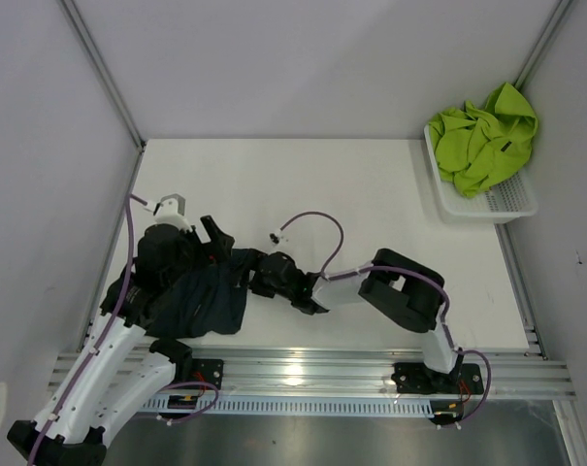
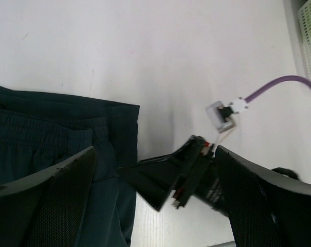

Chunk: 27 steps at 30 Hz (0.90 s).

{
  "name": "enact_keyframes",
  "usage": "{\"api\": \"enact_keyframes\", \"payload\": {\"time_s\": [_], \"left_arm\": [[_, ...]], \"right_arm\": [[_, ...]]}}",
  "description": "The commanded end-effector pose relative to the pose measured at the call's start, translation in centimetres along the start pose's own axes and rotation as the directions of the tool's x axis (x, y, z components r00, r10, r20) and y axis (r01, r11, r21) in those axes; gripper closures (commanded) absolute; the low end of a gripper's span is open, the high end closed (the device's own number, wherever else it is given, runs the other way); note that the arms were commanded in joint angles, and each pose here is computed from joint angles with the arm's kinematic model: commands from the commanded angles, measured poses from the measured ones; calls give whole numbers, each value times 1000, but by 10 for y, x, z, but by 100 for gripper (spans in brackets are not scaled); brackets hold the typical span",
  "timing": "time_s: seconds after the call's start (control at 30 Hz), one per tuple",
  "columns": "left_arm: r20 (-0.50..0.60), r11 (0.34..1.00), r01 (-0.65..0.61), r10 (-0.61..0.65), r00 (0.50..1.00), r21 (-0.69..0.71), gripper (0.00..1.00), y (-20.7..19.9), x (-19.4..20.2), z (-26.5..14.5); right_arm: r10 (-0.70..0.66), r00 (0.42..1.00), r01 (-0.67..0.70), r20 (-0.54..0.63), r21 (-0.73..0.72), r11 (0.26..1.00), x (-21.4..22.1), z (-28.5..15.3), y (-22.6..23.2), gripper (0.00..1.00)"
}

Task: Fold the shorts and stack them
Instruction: Neatly place the folded shorts to the corner

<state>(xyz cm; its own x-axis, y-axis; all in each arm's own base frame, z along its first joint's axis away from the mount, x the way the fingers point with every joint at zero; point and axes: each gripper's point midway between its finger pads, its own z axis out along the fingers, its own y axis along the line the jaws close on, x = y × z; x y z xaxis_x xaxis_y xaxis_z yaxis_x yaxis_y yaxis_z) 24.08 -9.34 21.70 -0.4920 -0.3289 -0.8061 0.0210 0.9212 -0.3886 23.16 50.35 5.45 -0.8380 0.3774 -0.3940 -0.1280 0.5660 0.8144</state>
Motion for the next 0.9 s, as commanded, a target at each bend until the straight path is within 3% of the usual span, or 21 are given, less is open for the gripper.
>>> {"api": "enact_keyframes", "payload": {"time_s": [0.0,0.2,0.37,0.5,0.6,0.63,0.67,0.73,0.8,0.87], "left_arm": [[37,999,-40,39,999,20,1,-6,-17,-6],[19,997,-29,27,999,78,1,-12,-4,-1],[23,993,-14,12,1000,114,1,-18,-2,2],[24,992,-21,18,1000,124,1,-20,-4,1],[28,990,-19,16,999,142,1,-24,-5,-1],[30,990,-19,15,999,142,1,-23,-5,0],[32,989,-19,15,999,144,1,-24,-6,-1],[33,990,-24,20,999,141,1,-23,-5,-1],[36,990,-27,22,999,138,1,-22,-6,-2],[40,990,-30,25,999,135,1,-21,-6,-3]], "right_arm": [[-130,987,121,90,102,987,-43,-34,-13,19],[-315,914,211,256,364,907,-129,-102,-36,3],[-425,854,221,300,531,818,-190,-127,-67,0],[-498,806,160,318,694,702,-231,-126,-102,1],[-574,752,58,323,836,546,-265,-121,-122,1],[-611,750,65,254,891,450,-266,-124,-135,1],[-651,713,13,260,923,384,-276,-128,-138,1],[-679,719,39,150,966,255,-281,-107,-149,1],[-681,728,54,76,984,168,-280,-101,-160,0],[-693,719,51,58,990,135,-283,-86,-166,1]]}}
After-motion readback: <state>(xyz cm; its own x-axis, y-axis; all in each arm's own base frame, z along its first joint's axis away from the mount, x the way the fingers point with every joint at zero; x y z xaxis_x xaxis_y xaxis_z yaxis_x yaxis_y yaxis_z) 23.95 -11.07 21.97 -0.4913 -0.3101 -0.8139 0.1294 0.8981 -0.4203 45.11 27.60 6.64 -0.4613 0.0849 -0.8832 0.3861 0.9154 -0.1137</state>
